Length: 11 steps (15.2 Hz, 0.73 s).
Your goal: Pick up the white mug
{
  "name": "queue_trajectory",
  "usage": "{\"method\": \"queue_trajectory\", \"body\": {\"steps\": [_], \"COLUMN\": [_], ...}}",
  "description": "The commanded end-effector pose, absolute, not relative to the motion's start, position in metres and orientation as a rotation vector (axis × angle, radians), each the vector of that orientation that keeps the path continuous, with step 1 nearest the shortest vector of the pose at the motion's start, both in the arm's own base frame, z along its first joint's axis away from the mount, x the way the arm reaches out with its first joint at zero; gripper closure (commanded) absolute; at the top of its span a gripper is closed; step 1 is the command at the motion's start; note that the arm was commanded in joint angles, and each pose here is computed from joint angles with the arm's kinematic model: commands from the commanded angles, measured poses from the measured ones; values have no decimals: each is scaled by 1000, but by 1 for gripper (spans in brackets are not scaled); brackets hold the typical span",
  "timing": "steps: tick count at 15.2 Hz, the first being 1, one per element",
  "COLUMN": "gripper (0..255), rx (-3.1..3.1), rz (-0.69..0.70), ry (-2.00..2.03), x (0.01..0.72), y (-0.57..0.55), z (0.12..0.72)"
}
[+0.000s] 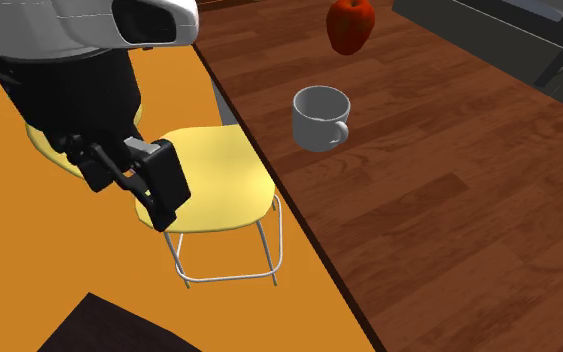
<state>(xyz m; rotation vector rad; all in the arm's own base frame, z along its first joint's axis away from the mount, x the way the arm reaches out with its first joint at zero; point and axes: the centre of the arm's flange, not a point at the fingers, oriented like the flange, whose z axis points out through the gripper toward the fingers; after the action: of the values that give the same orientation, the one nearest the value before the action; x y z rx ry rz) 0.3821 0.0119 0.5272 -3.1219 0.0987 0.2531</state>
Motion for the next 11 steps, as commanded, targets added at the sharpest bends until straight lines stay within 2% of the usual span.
{"method": "queue_trajectory", "body": {"steps": [1,11], "gripper": [0,0], "rx": [-3129,-3161], "rz": [245,208], "ry": [104,130], "x": [410,536], "y": [10,-2], "z": [522,499]}}
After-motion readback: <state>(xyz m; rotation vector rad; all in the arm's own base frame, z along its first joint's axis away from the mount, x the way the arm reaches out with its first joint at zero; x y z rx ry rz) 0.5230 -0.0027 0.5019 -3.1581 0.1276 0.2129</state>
